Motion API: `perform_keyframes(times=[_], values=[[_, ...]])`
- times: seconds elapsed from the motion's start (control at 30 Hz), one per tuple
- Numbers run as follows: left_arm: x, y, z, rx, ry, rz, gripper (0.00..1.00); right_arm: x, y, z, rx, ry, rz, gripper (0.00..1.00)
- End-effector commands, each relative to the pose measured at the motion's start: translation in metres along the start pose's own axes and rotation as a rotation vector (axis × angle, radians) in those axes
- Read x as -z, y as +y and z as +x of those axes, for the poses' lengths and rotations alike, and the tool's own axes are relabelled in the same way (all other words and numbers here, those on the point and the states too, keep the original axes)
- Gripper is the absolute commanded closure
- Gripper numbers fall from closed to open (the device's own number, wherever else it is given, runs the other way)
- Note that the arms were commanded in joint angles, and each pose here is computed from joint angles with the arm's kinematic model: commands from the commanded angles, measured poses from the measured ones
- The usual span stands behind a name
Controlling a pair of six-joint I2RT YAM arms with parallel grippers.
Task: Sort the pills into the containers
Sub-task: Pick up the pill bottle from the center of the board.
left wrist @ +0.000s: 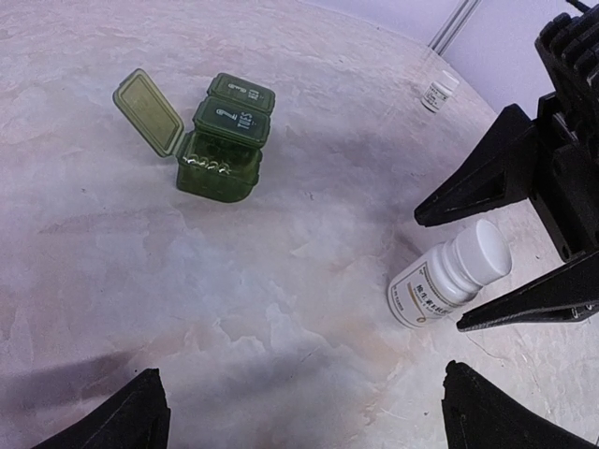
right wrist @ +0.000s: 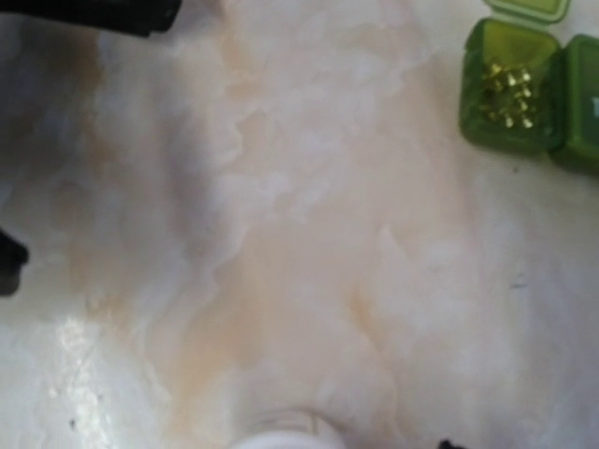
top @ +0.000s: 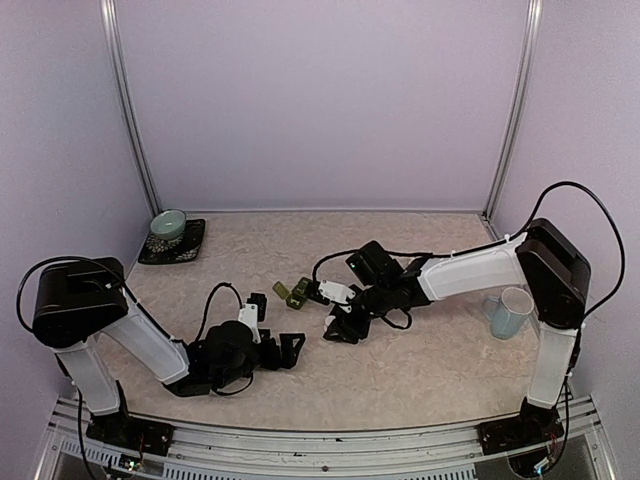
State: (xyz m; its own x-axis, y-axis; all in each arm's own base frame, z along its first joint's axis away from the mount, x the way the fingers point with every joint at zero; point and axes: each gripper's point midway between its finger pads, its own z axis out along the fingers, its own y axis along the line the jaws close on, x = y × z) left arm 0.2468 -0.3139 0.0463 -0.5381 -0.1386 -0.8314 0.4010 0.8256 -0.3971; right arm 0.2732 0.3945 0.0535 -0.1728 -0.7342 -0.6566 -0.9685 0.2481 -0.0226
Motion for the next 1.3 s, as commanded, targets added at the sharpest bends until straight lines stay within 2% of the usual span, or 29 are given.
perform_keyframes(times=[0.0, 0.1, 0.27, 0.6, 0.9, 1.27], values=[[0.002, -0.001, -0.003, 0.010, -0.021, 0.003, 0.01, -0.004, 0.003, -0.001, 0.015, 0.016, 0.001, 0.41], [0.002, -0.002, -0.004, 0.013, -0.022, 0.007, 0.01, -0.003, 0.003, -0.002, 0.014, 0.014, -0.001, 0.49], [0.001, -0.003, -0.003, 0.010, -0.018, 0.010, 0.01, -0.001, 0.004, -0.006, 0.017, 0.003, -0.005, 0.56], [0.001, -0.014, -0.004, -0.022, -0.021, 0.070, 0.01, 0.015, 0.007, -0.023, 0.023, -0.044, -0.011, 0.61], [0.021, -0.056, -0.014, -0.185, -0.079, 0.315, 0.01, 0.053, 0.016, -0.061, 0.036, -0.113, -0.034, 0.62], [0.023, -0.096, -0.027, -0.402, -0.138, 0.434, 0.01, 0.086, 0.054, -0.090, 0.096, -0.167, -0.092, 0.62]])
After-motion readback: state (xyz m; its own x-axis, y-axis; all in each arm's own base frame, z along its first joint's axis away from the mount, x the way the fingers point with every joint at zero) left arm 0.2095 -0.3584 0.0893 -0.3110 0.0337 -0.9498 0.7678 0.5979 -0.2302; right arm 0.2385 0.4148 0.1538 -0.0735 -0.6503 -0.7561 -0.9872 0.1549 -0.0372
